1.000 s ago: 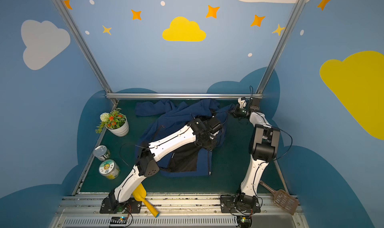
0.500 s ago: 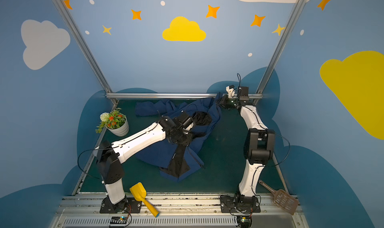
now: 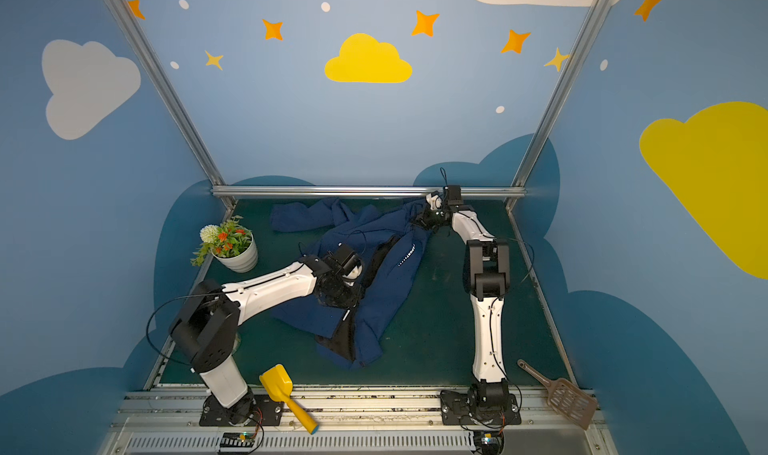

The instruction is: Zip up the jacket

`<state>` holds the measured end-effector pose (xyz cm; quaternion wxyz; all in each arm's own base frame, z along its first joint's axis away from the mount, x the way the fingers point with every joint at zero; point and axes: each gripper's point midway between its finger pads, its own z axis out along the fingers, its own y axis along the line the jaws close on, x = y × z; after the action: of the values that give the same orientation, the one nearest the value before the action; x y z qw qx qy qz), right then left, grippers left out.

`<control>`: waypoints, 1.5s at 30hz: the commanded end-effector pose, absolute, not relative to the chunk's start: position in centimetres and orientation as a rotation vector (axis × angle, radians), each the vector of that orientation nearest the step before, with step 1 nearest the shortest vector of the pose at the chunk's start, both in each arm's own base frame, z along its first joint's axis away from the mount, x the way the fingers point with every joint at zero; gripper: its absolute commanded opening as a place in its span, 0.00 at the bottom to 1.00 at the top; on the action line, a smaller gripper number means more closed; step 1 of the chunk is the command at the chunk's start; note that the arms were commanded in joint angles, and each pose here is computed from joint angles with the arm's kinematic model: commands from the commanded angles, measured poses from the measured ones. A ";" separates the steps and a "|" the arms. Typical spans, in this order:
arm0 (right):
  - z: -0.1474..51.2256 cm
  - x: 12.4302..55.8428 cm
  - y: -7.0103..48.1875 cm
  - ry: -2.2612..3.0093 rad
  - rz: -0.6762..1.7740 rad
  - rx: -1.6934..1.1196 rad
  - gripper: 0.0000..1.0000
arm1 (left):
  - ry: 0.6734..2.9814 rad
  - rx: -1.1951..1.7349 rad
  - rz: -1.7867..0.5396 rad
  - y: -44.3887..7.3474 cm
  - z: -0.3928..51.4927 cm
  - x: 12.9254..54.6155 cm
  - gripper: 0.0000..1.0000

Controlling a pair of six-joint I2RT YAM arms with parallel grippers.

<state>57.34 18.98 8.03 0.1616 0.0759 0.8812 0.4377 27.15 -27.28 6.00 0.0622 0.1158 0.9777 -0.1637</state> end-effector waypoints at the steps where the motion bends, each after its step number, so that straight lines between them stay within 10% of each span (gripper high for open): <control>1: 9.5 57.2 18.7 2.509 1.236 0.210 0.00 | 2.992 0.391 -0.380 -25.9 4.3 27.4 0.03; 9: 18.2 56.5 16.4 2.079 1.283 0.112 0.00 | 2.933 0.443 0.112 -20.7 7.3 29.0 0.03; 24: 23.1 56.2 13.5 1.739 1.336 0.144 0.00 | 2.851 0.514 0.293 -19.9 14.1 27.7 0.03; 39: 11.1 57.7 11.2 1.926 1.403 0.419 0.00 | 2.890 0.799 0.369 -24.9 6.1 25.5 0.03; 42: 11.7 56.8 11.3 2.007 1.340 0.399 0.29 | 2.894 0.814 0.365 -25.5 5.5 25.5 0.08; 45: 13.1 55.3 11.4 2.079 1.280 0.355 0.45 | 2.872 0.811 0.334 -25.8 6.9 25.8 0.43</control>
<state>55.99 12.08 9.29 0.3061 0.1658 0.7782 0.5227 25.79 -26.09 5.19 0.0710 0.2725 0.9524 0.1163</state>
